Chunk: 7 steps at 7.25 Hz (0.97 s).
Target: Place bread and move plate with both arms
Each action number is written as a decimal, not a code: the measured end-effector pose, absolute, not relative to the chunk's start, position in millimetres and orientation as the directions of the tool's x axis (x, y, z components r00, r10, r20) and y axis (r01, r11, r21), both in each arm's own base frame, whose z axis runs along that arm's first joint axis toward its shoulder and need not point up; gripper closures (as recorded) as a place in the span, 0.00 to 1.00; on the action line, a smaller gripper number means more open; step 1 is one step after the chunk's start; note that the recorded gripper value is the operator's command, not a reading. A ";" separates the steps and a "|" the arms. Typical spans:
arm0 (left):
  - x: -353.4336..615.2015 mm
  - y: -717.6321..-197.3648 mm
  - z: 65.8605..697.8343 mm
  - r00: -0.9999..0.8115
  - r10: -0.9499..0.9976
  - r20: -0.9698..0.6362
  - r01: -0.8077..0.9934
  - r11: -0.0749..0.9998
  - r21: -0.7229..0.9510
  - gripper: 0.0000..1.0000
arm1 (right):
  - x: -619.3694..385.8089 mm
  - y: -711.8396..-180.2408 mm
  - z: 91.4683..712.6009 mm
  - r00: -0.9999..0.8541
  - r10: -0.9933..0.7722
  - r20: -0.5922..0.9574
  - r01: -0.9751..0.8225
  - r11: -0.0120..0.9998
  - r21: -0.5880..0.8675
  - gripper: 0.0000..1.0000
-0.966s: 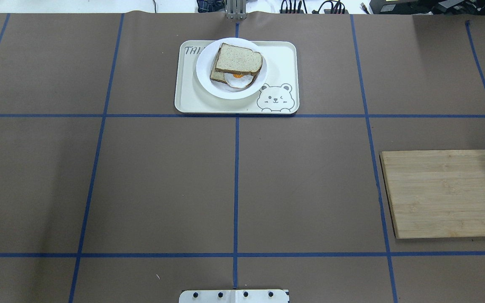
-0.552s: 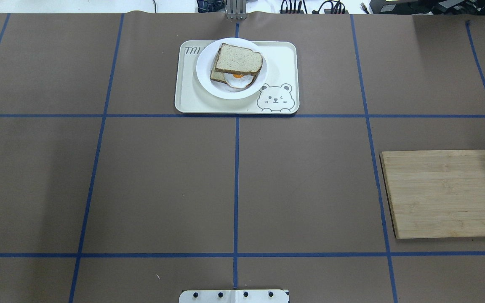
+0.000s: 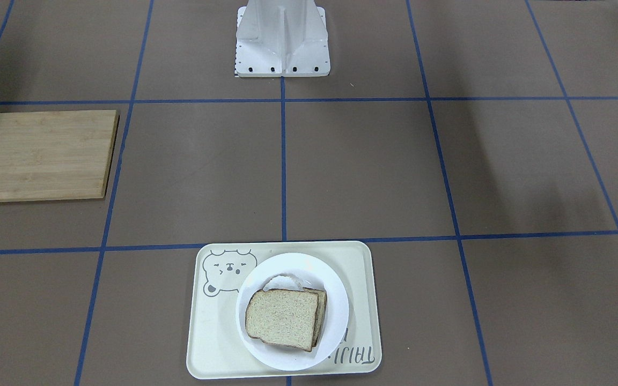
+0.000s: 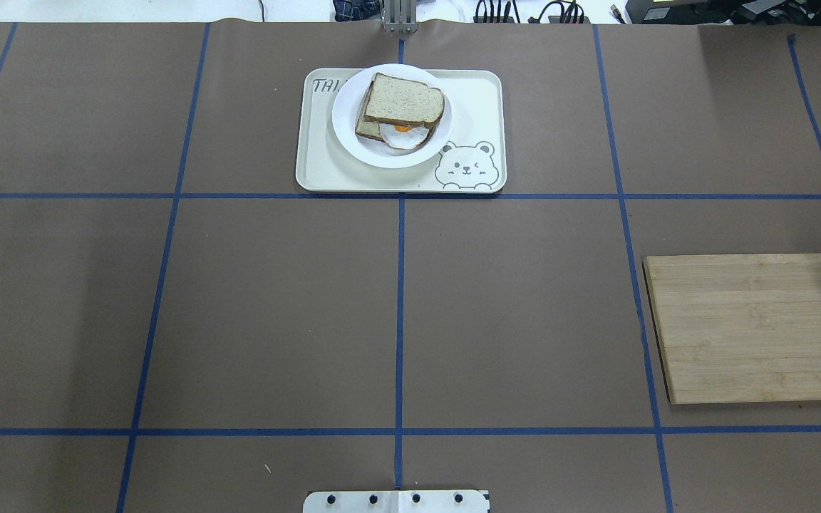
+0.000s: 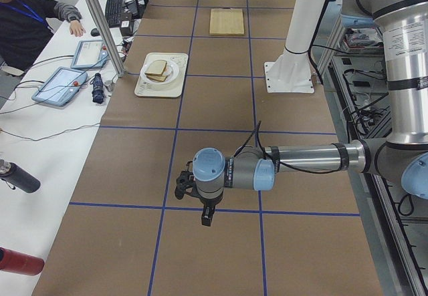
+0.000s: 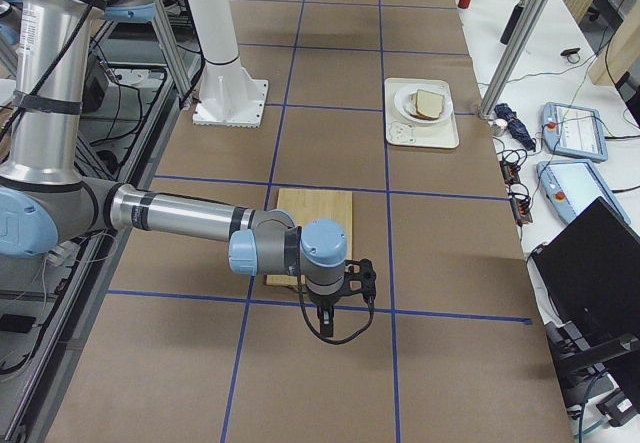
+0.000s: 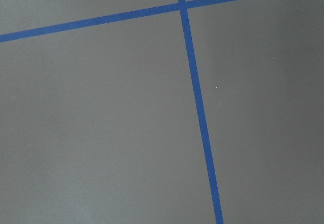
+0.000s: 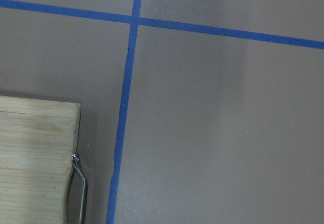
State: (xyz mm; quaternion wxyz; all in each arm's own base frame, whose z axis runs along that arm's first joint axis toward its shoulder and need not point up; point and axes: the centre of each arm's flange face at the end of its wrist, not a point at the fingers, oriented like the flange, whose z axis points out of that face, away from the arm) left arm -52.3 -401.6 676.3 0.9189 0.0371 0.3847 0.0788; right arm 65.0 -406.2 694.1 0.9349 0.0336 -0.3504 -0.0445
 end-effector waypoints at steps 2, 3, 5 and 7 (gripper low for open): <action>-55.3 -397.4 683.0 0.721 0.167 -0.672 -0.121 0.986 0.116 0.02 | 65.0 -406.2 693.0 0.751 -0.107 0.652 0.059 0.994 0.095 0.00; -57.5 -396.8 684.6 0.741 0.167 -0.650 -0.123 0.986 0.114 0.02 | 65.0 -406.2 692.8 0.751 -0.107 0.652 0.059 0.994 0.096 0.00; -58.7 -393.9 684.9 0.751 0.168 -0.638 -0.124 0.986 0.113 0.02 | 64.4 -406.0 693.0 0.745 -0.106 0.658 0.058 0.994 0.094 0.00; -58.7 -392.6 684.5 0.751 0.170 -0.638 -0.125 0.985 0.115 0.02 | 63.8 -405.3 692.0 0.741 -0.104 0.664 0.056 0.994 0.093 0.00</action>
